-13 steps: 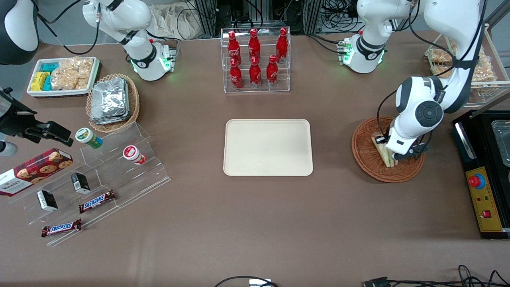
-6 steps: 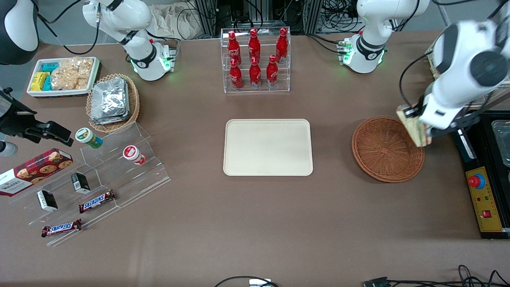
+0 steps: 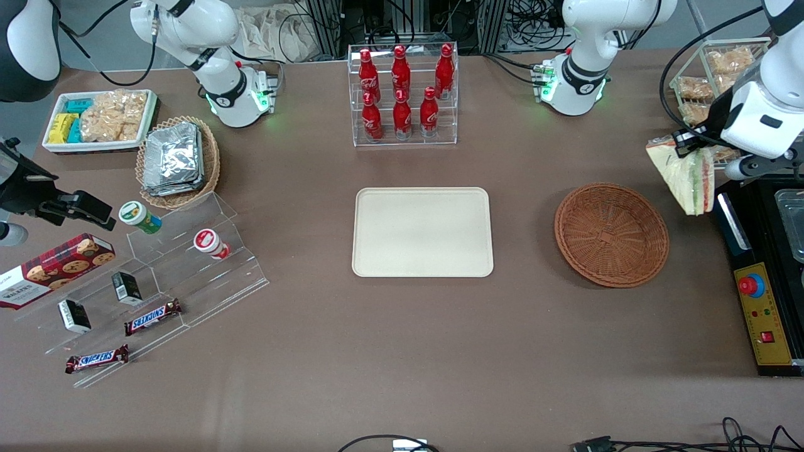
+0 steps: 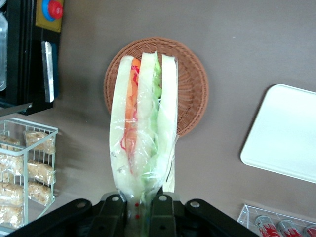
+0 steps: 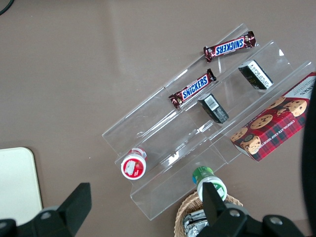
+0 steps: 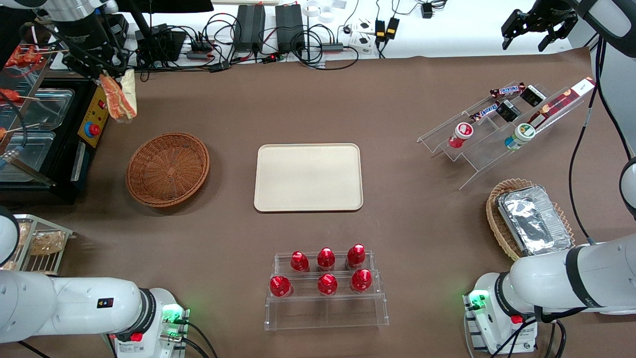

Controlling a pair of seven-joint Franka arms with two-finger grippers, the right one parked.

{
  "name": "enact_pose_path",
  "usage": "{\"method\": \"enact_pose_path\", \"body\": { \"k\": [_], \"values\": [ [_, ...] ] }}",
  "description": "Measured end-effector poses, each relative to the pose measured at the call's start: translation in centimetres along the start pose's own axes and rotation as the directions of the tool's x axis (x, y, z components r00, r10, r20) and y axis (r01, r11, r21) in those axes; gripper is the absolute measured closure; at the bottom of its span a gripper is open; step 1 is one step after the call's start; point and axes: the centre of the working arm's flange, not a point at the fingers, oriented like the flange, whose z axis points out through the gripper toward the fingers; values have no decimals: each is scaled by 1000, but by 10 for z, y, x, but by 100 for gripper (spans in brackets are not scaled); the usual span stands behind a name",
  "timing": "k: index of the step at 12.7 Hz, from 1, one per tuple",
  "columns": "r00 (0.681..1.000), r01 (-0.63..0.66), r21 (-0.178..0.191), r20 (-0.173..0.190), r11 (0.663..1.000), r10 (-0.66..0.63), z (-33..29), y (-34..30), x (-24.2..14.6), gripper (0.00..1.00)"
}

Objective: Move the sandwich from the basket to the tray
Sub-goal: 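Lift the sandwich up out of the basket with the left gripper, then carry the sandwich over the cream tray with the left gripper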

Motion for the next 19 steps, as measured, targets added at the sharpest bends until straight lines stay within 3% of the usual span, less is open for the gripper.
{"method": "enact_pose_path", "body": {
  "k": [3,6,10,12,14,15,19],
  "values": [
    [997,-74,12,0,997,74,2,54,-6,82],
    [999,-41,28,5,999,40,17,145,-28,83],
    [996,87,-37,30,995,-86,74,263,-31,82],
    [994,92,-56,56,994,-89,124,302,-25,82],
    [997,54,-61,51,997,-51,183,327,-30,82],
    [999,14,-37,33,999,-13,213,336,-39,82],
    [981,-188,129,-18,974,192,311,365,-71,85]
  ]
}}
